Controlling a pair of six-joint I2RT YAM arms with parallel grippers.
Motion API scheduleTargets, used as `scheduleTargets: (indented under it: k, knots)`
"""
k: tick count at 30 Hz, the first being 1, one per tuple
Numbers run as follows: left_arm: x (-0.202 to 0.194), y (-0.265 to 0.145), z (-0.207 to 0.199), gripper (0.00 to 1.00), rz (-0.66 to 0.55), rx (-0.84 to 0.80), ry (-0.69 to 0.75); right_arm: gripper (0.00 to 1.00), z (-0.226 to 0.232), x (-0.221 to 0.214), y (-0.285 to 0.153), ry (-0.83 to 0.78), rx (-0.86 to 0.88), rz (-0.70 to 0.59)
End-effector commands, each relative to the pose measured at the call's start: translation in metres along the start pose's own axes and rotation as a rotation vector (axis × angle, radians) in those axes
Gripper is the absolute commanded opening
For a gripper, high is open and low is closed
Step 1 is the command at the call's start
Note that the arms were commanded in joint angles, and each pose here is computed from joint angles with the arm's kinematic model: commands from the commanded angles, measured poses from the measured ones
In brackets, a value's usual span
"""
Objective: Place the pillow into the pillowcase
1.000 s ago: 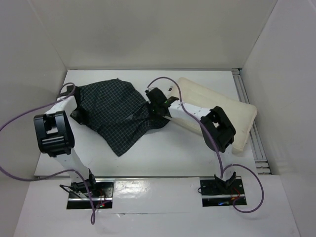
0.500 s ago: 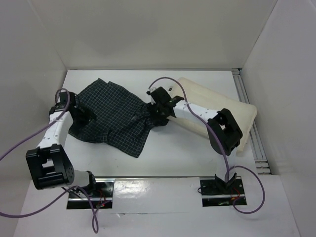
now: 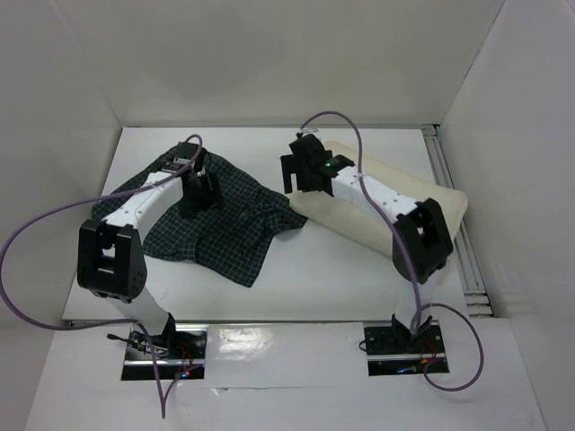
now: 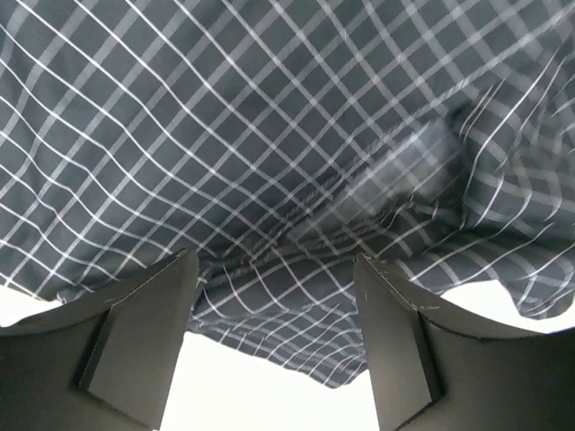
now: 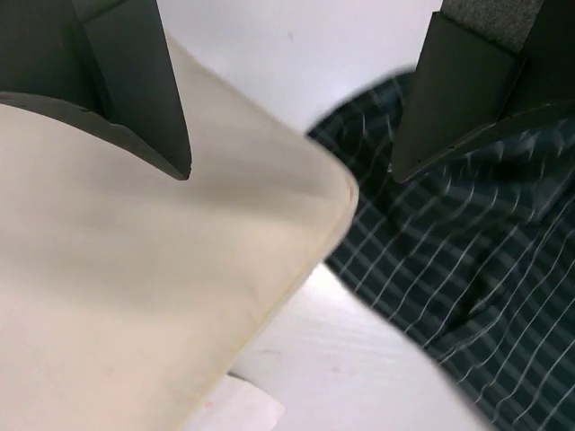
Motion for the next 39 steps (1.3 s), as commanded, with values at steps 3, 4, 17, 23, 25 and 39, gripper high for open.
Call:
scheduleTargets:
  k: [3,4,17,23,25,39]
  knots:
    - [0.002,-0.016,-0.009,0.83,-0.028,0.002,0.055,1.00,0.001,-0.018,0.070,0.019,-0.105,0.152]
    - [0.004,-0.017,-0.010,0.83,-0.023,0.006,0.069,1.00,-0.003,-0.022,0.079,0.028,-0.101,0.167]
    - [-0.056,-0.024,-0.036,0.70,0.090,-0.047,0.279,0.00,-0.065,0.029,-0.057,0.143,0.056,-0.240]
    - [-0.103,-0.035,-0.028,0.59,0.141,-0.142,0.276,0.00,-0.072,0.027,-0.101,0.161,0.078,-0.295]
    - [-0.120,-0.029,-0.035,0.78,0.195,-0.177,0.275,0.00,-0.073,0.029,-0.109,0.172,0.081,-0.316]
    - [-0.136,0.052,-0.063,0.44,0.160,-0.032,0.276,0.00,-0.087,0.030,-0.130,0.159,0.029,-0.323]
Point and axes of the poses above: each gripper's point midway between its finger pads, its own y axis out along the fingers, its own z axis along the line the jaws close on, x = y × z, the point moved 9 cm from there along -y, back along the fingers, and after that the axes turned 13 degrees about -y, right-handed, at the moved point
